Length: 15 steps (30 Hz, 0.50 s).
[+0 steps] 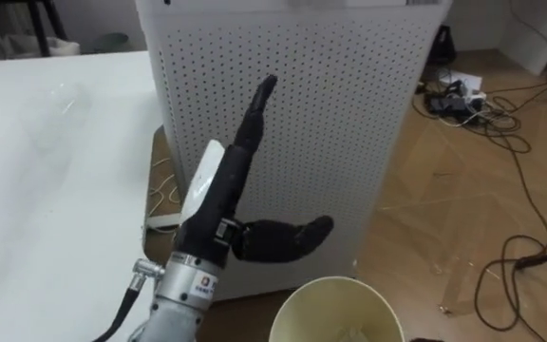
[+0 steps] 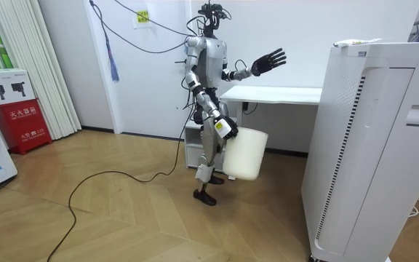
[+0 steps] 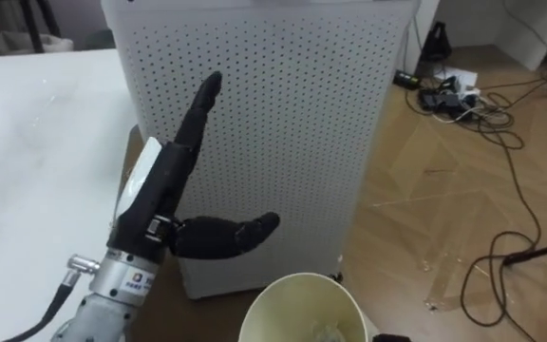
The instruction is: Pick garbage
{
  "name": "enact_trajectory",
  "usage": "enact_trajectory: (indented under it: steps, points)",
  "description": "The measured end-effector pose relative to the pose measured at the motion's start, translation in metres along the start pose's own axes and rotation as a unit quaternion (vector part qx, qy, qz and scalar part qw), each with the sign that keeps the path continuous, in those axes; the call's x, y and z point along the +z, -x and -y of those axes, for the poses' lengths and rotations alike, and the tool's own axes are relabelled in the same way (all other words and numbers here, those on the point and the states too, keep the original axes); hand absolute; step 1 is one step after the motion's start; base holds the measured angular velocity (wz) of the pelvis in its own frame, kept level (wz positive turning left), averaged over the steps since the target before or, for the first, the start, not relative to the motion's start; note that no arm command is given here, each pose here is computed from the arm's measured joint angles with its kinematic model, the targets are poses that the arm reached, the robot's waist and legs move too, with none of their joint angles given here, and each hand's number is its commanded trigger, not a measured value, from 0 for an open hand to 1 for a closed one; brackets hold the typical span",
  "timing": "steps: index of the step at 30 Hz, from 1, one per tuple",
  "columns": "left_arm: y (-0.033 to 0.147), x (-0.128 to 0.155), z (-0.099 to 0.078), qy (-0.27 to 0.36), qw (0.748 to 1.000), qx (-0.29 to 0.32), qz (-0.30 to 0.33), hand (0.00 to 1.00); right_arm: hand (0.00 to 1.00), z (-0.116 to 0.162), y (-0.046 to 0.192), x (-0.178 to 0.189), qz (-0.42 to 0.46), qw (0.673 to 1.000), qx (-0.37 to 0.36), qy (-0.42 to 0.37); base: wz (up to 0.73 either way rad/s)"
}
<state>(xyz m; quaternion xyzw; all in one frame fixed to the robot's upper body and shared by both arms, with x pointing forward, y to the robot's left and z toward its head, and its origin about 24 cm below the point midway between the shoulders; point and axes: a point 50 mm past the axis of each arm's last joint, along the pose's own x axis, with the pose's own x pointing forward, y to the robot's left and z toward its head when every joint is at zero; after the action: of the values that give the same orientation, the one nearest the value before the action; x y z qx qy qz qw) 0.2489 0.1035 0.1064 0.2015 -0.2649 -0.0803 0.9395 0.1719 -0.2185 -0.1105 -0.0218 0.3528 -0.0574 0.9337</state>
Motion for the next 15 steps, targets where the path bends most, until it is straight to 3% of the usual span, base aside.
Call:
enact_trajectory:
  steps: [4, 15]
  points:
    - [0.001, 0.000, -0.002, -0.035, 0.999, 0.005, 0.008, 0.00, 1.00, 0.000, 0.000, -0.004, -0.007, 1.000, 0.006, 0.001, -0.35]
    - [0.001, 0.012, -0.014, -0.064, 0.996, 0.043, 0.046, 0.00, 1.00, -0.002, 0.000, -0.002, 0.000, 1.000, 0.029, 0.003, -0.03]
